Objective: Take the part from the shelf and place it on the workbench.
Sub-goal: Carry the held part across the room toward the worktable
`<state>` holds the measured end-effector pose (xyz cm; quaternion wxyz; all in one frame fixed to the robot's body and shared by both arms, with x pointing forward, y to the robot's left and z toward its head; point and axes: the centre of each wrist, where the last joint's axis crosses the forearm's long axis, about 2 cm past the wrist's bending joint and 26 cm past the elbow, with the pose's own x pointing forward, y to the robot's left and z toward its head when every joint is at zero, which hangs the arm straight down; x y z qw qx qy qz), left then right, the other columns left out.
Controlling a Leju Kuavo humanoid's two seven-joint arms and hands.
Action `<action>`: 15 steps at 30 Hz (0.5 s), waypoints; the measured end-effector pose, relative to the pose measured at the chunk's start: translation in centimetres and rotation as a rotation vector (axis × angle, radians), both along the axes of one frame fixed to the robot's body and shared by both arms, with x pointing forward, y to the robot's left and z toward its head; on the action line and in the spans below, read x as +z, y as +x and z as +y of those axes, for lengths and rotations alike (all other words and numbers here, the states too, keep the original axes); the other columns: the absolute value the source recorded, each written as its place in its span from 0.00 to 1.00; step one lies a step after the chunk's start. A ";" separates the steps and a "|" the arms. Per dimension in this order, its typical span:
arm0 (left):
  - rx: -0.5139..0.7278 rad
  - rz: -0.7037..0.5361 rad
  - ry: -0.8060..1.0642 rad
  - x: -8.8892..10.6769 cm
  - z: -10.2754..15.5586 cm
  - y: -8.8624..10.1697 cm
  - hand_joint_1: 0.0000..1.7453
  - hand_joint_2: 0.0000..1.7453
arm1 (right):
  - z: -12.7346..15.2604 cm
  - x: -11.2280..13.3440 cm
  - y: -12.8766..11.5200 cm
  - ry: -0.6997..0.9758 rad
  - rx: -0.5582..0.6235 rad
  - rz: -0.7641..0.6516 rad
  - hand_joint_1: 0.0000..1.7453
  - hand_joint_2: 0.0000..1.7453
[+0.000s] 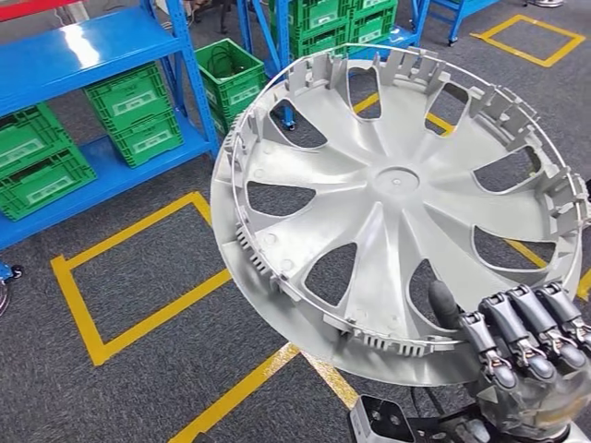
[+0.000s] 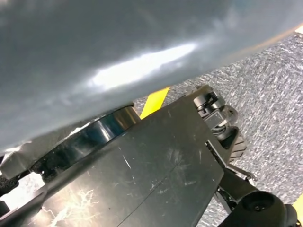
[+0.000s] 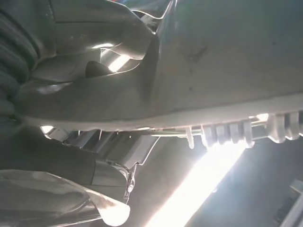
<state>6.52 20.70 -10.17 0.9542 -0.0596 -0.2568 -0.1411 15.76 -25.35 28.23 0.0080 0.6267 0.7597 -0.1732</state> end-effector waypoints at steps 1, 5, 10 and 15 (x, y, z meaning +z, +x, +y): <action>0.000 -0.001 0.000 0.0 0.0 0.0 0.00 0.00 | 0.0 0.0 0.0 0.000 0.000 0.000 1.00 1.00; 0.000 -0.001 0.001 0.0 0.0 -0.1 0.00 0.00 | 0.0 0.0 0.0 -0.002 -0.003 -0.001 1.00 1.00; -0.001 -0.002 0.003 0.0 0.1 0.0 0.00 0.00 | -0.1 0.0 0.0 -0.002 -0.003 -0.001 1.00 1.00; -0.006 -0.008 0.004 0.0 0.0 0.2 0.00 0.00 | -0.1 0.0 0.0 -0.002 -0.004 0.000 1.00 1.00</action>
